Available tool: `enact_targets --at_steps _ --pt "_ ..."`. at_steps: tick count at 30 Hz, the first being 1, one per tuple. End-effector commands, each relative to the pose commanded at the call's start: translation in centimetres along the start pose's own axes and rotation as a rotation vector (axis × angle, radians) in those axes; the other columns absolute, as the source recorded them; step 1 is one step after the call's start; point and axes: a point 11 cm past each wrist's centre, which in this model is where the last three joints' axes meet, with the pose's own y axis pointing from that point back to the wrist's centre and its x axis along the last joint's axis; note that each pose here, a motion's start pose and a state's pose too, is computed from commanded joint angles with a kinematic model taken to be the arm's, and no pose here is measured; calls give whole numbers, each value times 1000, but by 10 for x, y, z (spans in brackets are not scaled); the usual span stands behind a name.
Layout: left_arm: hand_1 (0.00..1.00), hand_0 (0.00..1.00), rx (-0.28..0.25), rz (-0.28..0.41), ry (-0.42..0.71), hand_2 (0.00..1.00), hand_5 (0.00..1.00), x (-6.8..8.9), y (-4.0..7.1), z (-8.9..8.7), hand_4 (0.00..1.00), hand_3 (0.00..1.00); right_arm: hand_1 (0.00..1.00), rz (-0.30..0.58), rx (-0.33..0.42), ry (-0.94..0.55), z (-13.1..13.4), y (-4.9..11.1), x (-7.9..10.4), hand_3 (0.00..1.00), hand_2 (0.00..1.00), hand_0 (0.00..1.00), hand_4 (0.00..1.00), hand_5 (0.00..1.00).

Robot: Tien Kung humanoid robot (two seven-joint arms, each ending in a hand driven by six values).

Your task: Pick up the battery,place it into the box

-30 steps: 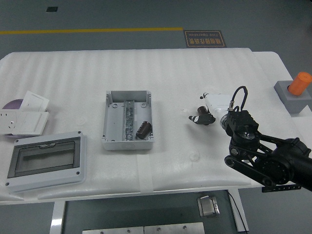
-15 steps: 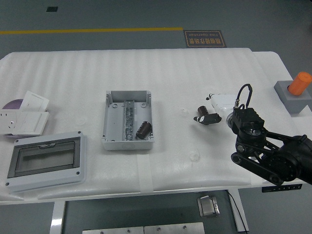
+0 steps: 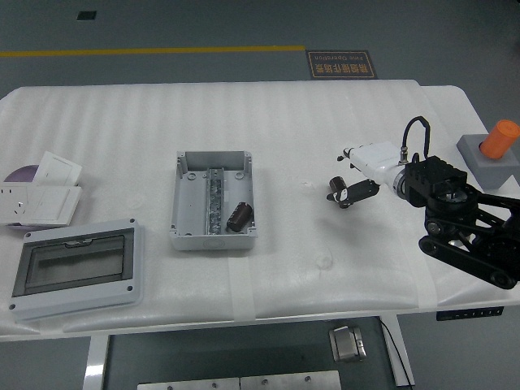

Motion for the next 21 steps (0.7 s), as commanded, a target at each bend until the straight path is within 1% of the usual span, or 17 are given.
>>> enact_targets --at_steps 1,2,7,8,13,14,21 --pt "683 665 0 0 -1 566 448 0 0 0 518 582 661 -3 13 26 -1 -1 -1 929 725 461 921 672" --pt "683 665 0 1 -1 566 448 0 0 0 517 582 708 -7 23 53 -3 -2 -3 986 825 554 863 446" --pt "683 665 -6 2 -3 566 448 1 1 3 517 582 708 -32 38 151 -4 -9 -14 986 825 554 863 446" --pt "682 665 -7 2 -3 565 446 1 1 3 516 584 736 -35 36 163 -3 -11 -15 998 964 595 838 335" --pt "682 665 -8 4 -5 565 446 2 1 4 516 584 736 -38 22 181 3 -16 -15 998 964 595 838 335" --pt "682 665 -9 4 -5 565 446 2 1 4 515 583 742 -38 20 183 3 -17 -16 998 998 592 819 289" --pt "683 665 -17 5 -4 565 447 3 2 7 514 584 742 -50 8 184 10 -21 -22 998 998 594 814 282"
